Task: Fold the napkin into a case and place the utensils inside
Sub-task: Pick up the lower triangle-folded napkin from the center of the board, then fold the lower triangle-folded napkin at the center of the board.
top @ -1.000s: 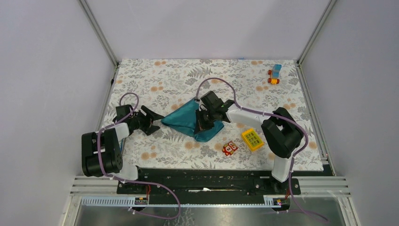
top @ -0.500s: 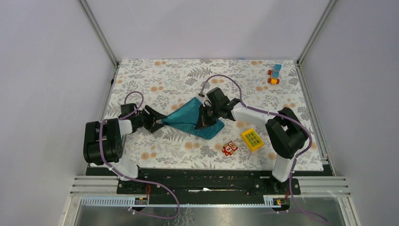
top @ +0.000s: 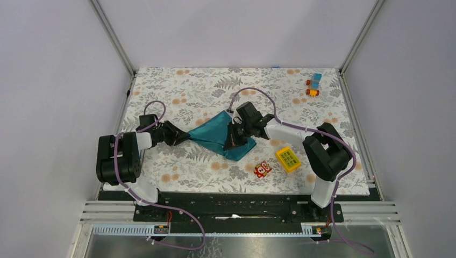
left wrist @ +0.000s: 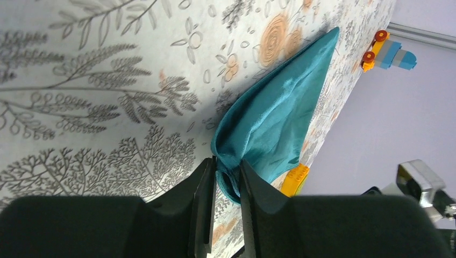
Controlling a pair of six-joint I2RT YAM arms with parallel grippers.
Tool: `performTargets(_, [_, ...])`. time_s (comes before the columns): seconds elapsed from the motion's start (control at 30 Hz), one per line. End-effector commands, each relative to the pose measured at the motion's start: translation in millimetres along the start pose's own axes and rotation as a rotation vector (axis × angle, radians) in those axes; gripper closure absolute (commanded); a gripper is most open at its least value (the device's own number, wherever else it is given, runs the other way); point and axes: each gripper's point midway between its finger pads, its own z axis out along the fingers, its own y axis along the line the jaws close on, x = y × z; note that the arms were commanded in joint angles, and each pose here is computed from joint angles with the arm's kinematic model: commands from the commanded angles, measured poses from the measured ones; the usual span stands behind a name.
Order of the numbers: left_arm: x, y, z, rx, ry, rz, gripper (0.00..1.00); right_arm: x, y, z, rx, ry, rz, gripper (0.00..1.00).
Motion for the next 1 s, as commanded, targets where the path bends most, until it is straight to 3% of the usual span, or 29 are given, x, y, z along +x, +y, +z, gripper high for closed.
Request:
performTargets(0.0, [-16, -16, -5, 0.002, -0.034, 0.088, 0.75, 21, 17, -2, -0.045, 0.038, -0.077, 1.0])
performTargets(0.27, [-15, -7, -22, -0.074, -0.016, 0.102, 0.9, 62, 54, 12, -0.195, 0.122, -0.079, 1.0])
performTargets(0.57, [-29, -8, -39, -0.157, -0.056, 0.102, 0.99, 59, 81, 19, -0.355, 0.094, -0.028, 1.0])
performTargets(0.97, [-35, -28, -32, -0.381, -0.217, 0.112, 1.0, 66, 66, 19, -0.41, 0.094, 0.046, 1.0])
